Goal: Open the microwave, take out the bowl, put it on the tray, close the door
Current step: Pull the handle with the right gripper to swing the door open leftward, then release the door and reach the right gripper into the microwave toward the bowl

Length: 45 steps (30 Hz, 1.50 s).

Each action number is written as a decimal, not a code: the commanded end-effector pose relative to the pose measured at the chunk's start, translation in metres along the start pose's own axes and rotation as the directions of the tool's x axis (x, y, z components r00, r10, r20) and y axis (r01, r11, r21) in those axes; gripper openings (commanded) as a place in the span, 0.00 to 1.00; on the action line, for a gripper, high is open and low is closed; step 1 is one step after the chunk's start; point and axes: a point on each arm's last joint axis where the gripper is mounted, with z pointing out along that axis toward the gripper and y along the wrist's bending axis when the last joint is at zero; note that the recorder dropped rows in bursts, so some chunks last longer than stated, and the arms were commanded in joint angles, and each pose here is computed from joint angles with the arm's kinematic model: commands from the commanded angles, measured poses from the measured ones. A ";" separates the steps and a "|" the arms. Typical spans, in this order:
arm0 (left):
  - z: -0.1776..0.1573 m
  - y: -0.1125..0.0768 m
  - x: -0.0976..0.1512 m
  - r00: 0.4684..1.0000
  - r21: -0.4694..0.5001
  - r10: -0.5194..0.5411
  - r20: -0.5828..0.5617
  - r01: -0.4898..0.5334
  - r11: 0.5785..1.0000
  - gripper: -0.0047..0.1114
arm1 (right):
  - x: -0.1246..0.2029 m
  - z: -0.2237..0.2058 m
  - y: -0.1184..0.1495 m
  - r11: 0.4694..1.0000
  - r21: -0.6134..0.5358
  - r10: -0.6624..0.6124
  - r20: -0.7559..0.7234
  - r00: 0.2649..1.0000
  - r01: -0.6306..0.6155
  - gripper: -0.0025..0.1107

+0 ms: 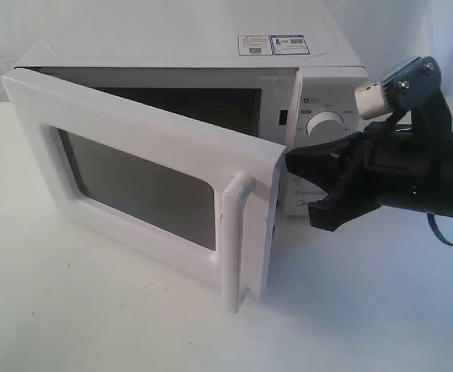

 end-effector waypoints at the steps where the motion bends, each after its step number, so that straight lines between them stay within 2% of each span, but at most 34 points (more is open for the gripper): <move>1: 0.000 0.000 0.001 1.000 -0.001 -0.005 -0.003 0.005 1.000 0.04 | -0.002 0.007 0.007 0.993 -0.115 0.000 0.029 1.000 0.003 0.02; 5: 0.000 0.000 0.001 1.000 -0.001 -0.005 -0.003 0.005 1.000 0.04 | -0.002 0.012 0.025 0.972 -0.234 0.001 0.041 0.999 0.009 0.02; 10: 0.000 0.000 0.001 1.000 -0.001 -0.005 -0.003 0.005 1.000 0.04 | -0.006 0.015 0.063 0.897 -0.441 0.013 0.060 0.998 0.015 0.02; 20: 0.000 0.000 0.001 1.000 -0.001 -0.005 -0.003 0.005 1.000 0.04 | -0.003 0.020 0.107 0.819 -0.566 -0.072 0.054 0.996 0.090 0.02; 22: 0.000 0.000 0.001 1.000 -0.001 -0.005 -0.003 0.005 1.000 0.04 | -0.003 0.022 0.107 0.827 -0.543 -0.128 0.074 0.989 0.148 0.02; 26: 0.000 0.000 0.001 1.000 -0.001 -0.005 -0.003 0.005 1.000 0.04 | -0.006 0.029 0.097 0.892 -0.432 -0.135 0.028 0.990 0.134 0.02; 27: 0.000 0.000 0.001 1.000 -0.001 -0.005 -0.003 0.005 1.000 0.04 | -0.006 0.033 0.091 0.926 -0.355 -0.139 -0.008 0.990 0.127 0.02; 30: 0.000 0.000 0.001 1.000 -0.001 -0.005 -0.003 0.005 1.000 0.04 | -0.008 0.044 0.079 0.980 -0.129 -0.164 -0.099 0.982 0.150 0.02; 33: 0.000 0.000 0.001 1.000 -0.001 -0.005 -0.003 0.005 1.000 0.04 | -0.010 0.057 0.077 0.978 0.021 -0.199 -0.171 0.965 0.205 0.02; 34: 0.000 0.000 0.001 1.000 -0.001 -0.005 -0.003 0.005 1.000 0.04 | -0.013 0.062 0.078 0.973 0.035 -0.220 -0.178 0.959 0.230 0.02; 38: 0.000 0.000 0.001 1.000 -0.001 -0.005 -0.003 0.005 1.000 0.04 | -0.014 0.087 0.083 0.917 0.101 -0.351 -0.251 0.902 0.386 0.02; 40: 0.000 0.000 0.001 1.000 -0.001 -0.005 -0.003 0.005 1.000 0.04 | -0.010 0.101 0.080 0.844 0.143 -0.454 -0.324 0.830 0.517 0.02; 42: 0.000 0.000 0.001 1.000 -0.001 -0.005 -0.003 0.005 1.000 0.04 | -0.004 0.116 0.077 0.744 0.148 -0.555 -0.407 0.726 0.652 0.03; 45: 0.000 0.000 0.001 1.000 -0.001 -0.005 -0.003 0.005 1.000 0.04 | 0.003 0.139 0.073 0.664 0.126 -0.629 -0.438 0.642 0.737 0.11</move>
